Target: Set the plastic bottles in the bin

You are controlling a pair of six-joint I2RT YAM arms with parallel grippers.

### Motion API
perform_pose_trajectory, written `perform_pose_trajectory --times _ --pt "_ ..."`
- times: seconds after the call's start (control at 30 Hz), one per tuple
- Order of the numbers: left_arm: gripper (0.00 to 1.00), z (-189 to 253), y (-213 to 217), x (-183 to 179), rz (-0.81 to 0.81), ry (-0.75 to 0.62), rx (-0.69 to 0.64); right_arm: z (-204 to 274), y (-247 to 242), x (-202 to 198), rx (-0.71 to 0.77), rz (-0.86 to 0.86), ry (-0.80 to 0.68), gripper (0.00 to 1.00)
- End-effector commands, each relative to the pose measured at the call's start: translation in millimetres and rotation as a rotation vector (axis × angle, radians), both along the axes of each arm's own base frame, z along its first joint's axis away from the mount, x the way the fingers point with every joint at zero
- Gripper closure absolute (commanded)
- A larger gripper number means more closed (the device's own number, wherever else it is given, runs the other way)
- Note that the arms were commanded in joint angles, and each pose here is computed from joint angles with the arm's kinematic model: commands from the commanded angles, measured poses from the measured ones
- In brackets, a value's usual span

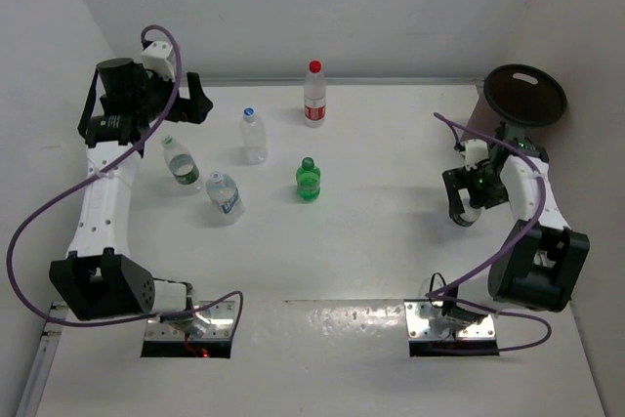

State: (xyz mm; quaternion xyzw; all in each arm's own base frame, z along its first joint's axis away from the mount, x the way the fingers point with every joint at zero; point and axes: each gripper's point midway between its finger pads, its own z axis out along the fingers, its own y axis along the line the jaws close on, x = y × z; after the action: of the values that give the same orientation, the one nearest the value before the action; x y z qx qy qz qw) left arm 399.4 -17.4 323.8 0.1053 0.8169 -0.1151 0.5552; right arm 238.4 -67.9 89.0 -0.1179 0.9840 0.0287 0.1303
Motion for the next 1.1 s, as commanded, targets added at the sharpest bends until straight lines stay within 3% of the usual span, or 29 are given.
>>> perform_pose_trajectory --times 0.0,0.3,0.37,0.57,0.7,0.77,0.83,0.9,1.07 --pt "0.01 7 -6 5 -0.032 -0.04 0.002 2 -17 22 -0.064 0.023 -0.109 0.0" --pt "0.01 -2 -15 8 -0.069 -0.018 -0.022 -28 -28 23 -0.045 0.006 -0.056 0.0" --pt "0.01 -2 -15 8 -0.069 -0.018 -0.022 -30 -28 24 -0.043 0.008 -0.055 0.04" --pt "0.01 -5 -16 9 -0.078 -0.009 -0.027 -38 -25 23 -0.022 0.008 -0.035 0.29" --pt "0.01 -13 -16 10 -0.078 0.009 -0.029 -31 -23 25 -0.008 0.021 -0.042 0.55" --pt "0.01 -13 -16 10 -0.078 0.009 -0.029 -23 -20 27 0.008 0.021 -0.057 0.62" --pt "0.01 -13 -18 10 -0.086 0.009 -0.033 3 -11 37 0.046 0.031 -0.103 0.71" --pt "0.01 -12 -19 9 -0.096 0.008 -0.037 29 -6 47 0.072 0.022 -0.15 0.71" --pt "0.01 -7 -25 8 -0.127 -0.002 -0.049 155 32 87 0.148 0.095 -0.496 0.71"
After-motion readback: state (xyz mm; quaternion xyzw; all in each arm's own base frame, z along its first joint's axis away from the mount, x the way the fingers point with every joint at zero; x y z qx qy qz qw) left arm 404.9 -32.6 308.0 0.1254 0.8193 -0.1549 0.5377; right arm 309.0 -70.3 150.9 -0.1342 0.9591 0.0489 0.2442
